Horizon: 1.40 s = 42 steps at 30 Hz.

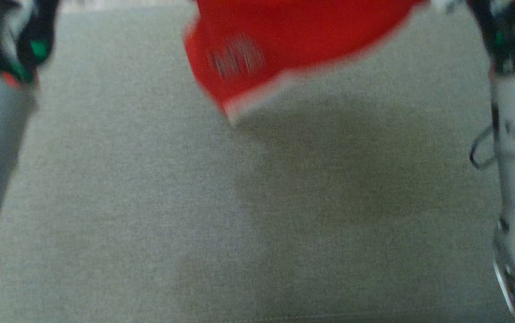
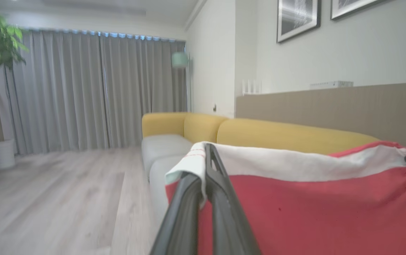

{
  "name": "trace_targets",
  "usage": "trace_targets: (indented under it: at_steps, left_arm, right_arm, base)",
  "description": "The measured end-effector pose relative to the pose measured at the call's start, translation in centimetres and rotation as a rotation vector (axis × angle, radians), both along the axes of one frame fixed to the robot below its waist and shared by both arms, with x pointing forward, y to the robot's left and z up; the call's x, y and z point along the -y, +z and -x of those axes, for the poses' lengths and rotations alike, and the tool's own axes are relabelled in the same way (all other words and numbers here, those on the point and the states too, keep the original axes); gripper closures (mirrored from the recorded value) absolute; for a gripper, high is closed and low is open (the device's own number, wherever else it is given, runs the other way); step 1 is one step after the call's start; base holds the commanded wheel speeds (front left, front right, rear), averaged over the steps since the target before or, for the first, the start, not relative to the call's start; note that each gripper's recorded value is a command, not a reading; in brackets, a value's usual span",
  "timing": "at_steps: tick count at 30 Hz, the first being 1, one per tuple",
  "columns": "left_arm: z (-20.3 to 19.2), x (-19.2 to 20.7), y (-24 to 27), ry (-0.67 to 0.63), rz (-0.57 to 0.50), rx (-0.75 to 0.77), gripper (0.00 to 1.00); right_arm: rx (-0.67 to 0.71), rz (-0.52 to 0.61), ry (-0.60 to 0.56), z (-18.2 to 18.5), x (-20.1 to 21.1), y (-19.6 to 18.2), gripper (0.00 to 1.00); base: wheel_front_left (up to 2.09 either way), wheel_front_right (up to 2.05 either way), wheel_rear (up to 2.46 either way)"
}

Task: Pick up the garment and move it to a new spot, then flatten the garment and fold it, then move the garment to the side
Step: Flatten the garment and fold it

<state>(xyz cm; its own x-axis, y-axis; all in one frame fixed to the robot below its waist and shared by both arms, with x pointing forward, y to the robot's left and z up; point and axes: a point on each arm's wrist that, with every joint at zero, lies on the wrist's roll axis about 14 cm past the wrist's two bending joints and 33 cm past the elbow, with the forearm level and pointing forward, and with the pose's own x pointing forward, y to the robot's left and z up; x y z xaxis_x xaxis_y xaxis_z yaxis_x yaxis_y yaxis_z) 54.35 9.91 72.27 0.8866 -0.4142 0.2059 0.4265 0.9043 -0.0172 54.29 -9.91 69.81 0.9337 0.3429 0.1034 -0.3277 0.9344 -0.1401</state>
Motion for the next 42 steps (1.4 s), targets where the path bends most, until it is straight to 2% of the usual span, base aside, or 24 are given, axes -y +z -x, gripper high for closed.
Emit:
trace_targets:
  at_steps: [3,7,13,18,20,23,31,36,42]
  left_arm:
    - [-2.8,0.8,3.7,0.003,0.003,0.17,1.0]
    - [-4.9,1.8,1.5,-0.027,0.022,0.164,1.0]
    - [-7.4,3.0,-8.1,-0.08,0.047,0.005,1.0]
    - [-7.6,2.4,-15.5,-0.083,0.101,-0.098,1.0]
    - [-6.8,2.1,-17.8,-0.083,0.13,-0.132,1.0]
    - [-4.9,1.6,-19.6,-0.084,0.136,-0.155,1.0]
    - [1.0,1.2,-19.0,-0.089,0.214,-0.146,1.0]
    - [6.8,0.2,-19.6,-0.049,0.224,-0.186,1.0]
    - [14.2,0.7,-17.9,-0.048,0.247,-0.18,1.0]
  right_arm:
    - [0.073,-0.018,-0.032,-3.7,-0.1,1.1,1.0]
    - [0.06,-0.024,-0.054,-6.4,0.2,-1.7,1.0]
    - [-0.121,-0.059,-0.026,-9.2,-1.2,-12.4,1.0]
    - [-0.241,-0.09,-0.014,-9.0,-1.7,-21.0,1.0]
    - [-0.287,-0.115,-0.015,-8.3,-1.8,-23.5,1.0]
    - [-0.31,-0.134,-0.015,-6.8,-1.7,-24.9,1.0]
    - [-0.286,-0.192,-0.016,-2.3,-1.5,-24.3,1.0]
    - [-0.279,-0.232,-0.044,2.7,-0.3,-23.7,1.0]
    - [-0.261,-0.263,-0.098,9.5,1.8,-21.8,1.0]
  base:
    - [0.0,0.0,0.0]
    - [0.0,0.0,0.0]
    - [0.0,0.0,0.0]
    - [0.0,0.0,0.0]
    - [0.0,0.0,0.0]
    - [0.0,0.0,0.0]
    - [0.0,0.0,0.0]
    - [0.0,0.0,0.0]
    - [0.0,0.0,0.0]
